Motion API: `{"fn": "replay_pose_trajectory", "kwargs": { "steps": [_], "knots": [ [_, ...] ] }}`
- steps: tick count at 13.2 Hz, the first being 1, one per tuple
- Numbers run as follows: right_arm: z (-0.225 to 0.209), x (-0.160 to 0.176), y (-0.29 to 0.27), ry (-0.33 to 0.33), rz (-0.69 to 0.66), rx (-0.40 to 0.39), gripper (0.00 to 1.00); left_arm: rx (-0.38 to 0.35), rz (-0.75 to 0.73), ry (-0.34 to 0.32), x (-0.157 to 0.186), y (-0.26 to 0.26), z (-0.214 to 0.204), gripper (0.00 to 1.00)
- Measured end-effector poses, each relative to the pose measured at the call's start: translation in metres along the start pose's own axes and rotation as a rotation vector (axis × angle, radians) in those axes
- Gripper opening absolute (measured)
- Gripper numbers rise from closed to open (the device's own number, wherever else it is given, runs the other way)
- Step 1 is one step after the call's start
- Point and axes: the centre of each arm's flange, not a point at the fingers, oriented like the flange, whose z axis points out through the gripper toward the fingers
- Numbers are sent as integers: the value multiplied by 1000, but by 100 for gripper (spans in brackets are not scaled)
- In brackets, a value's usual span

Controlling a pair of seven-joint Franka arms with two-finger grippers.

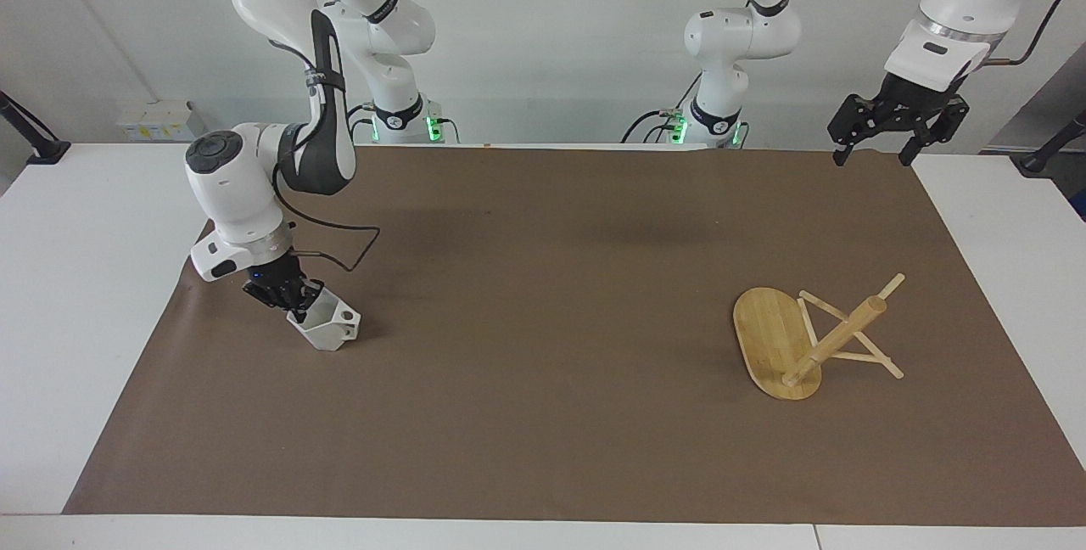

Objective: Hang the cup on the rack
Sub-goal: 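Reach the right gripper to the white cup and grasp it, then lift the cup with the right gripper while the left gripper approaches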

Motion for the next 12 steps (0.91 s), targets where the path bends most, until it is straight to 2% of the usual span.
{"fn": "replay_pose_trajectory", "kwargs": {
  "steps": [2,4,7,12],
  "knots": [
    [-13,4,-9,-38,-15,4,4,0,0,-1,0,0,0,100],
    [-44,9,-41,-63,-54,33,4,0,0,-1,0,0,0,100],
    [-95,13,-96,-58,-73,159,4,0,0,-1,0,0,0,100],
    [-130,5,-185,-26,-86,402,4,0,0,-1,0,0,0,100]
  ]
}}
